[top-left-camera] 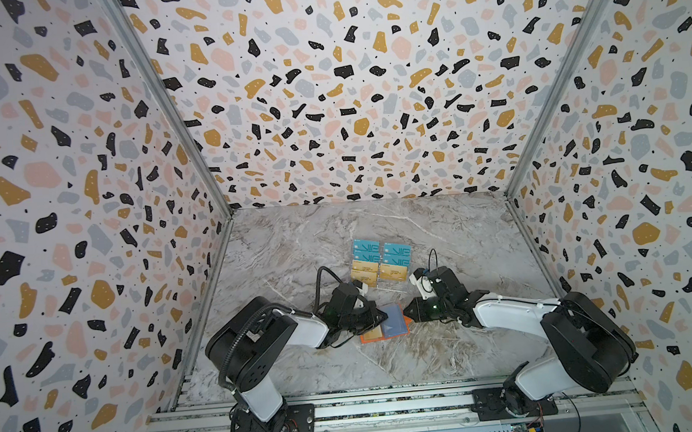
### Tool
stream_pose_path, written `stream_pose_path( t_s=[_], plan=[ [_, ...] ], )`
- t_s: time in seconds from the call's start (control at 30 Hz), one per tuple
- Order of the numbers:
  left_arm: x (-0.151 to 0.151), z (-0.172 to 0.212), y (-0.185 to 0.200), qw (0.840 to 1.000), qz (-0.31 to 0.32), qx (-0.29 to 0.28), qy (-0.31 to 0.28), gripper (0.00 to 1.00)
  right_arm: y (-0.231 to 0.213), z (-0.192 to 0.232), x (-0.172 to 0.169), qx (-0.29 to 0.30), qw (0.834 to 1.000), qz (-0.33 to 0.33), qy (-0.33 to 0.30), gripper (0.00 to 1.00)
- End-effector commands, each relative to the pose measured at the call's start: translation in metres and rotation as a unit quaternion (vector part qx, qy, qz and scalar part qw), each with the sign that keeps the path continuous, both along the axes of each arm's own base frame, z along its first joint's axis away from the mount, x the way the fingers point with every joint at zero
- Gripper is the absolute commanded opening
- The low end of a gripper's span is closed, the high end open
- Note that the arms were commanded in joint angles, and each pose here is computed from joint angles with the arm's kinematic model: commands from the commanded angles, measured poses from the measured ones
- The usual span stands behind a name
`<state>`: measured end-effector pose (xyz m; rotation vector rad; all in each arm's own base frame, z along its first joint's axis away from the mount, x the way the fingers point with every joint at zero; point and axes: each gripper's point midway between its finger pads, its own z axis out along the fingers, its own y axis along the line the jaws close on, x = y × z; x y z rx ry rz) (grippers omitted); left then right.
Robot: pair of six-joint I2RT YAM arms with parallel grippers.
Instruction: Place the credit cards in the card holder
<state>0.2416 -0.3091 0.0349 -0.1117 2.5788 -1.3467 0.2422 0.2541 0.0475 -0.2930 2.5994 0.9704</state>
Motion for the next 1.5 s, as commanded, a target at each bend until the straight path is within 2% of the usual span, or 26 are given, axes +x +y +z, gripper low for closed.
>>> stream_pose_path(
  t_s=[0.0, 0.53, 0.8, 0.93, 1.03, 1.13, 1.3, 1.4, 1.47],
  plan=[
    [0.001, 0.013, -0.001, 1.000, -0.006, -0.017, -0.024, 0.01, 0.007, 0.001, 0.000, 0.015, 1.000, 0.019, 0.001, 0.13],
    [-0.001, 0.020, -0.005, 0.999, -0.021, -0.037, -0.035, 0.06, 0.031, 0.005, -0.013, 0.050, 0.997, 0.066, 0.003, 0.13],
    [-0.003, 0.023, -0.017, 0.998, -0.043, -0.042, -0.035, 0.12, 0.025, 0.003, -0.017, 0.042, 0.998, 0.053, 0.005, 0.14],
    [-0.003, 0.024, -0.017, 0.998, -0.040, -0.045, -0.032, 0.23, 0.026, 0.003, -0.017, 0.045, 0.997, 0.054, 0.008, 0.14],
    [-0.003, 0.028, -0.015, 0.998, -0.036, -0.040, -0.033, 0.40, 0.029, 0.006, -0.015, 0.050, 0.997, 0.055, 0.006, 0.14],
    [-0.003, 0.033, -0.013, 0.998, -0.036, -0.038, -0.037, 0.50, 0.030, 0.007, -0.014, 0.050, 0.997, 0.059, 0.004, 0.14],
    [-0.004, 0.040, -0.007, 0.999, -0.028, -0.024, -0.038, 0.57, 0.031, 0.009, -0.015, 0.053, 0.997, 0.061, 0.003, 0.14],
    [-0.001, 0.046, 0.002, 0.999, -0.011, 0.001, -0.046, 0.57, 0.033, 0.013, -0.014, 0.059, 0.996, 0.064, -0.002, 0.14],
    [0.004, 0.061, 0.009, 0.998, 0.010, -0.005, -0.062, 0.56, 0.038, 0.018, -0.015, 0.067, 0.995, 0.071, -0.009, 0.14]
  ],
)
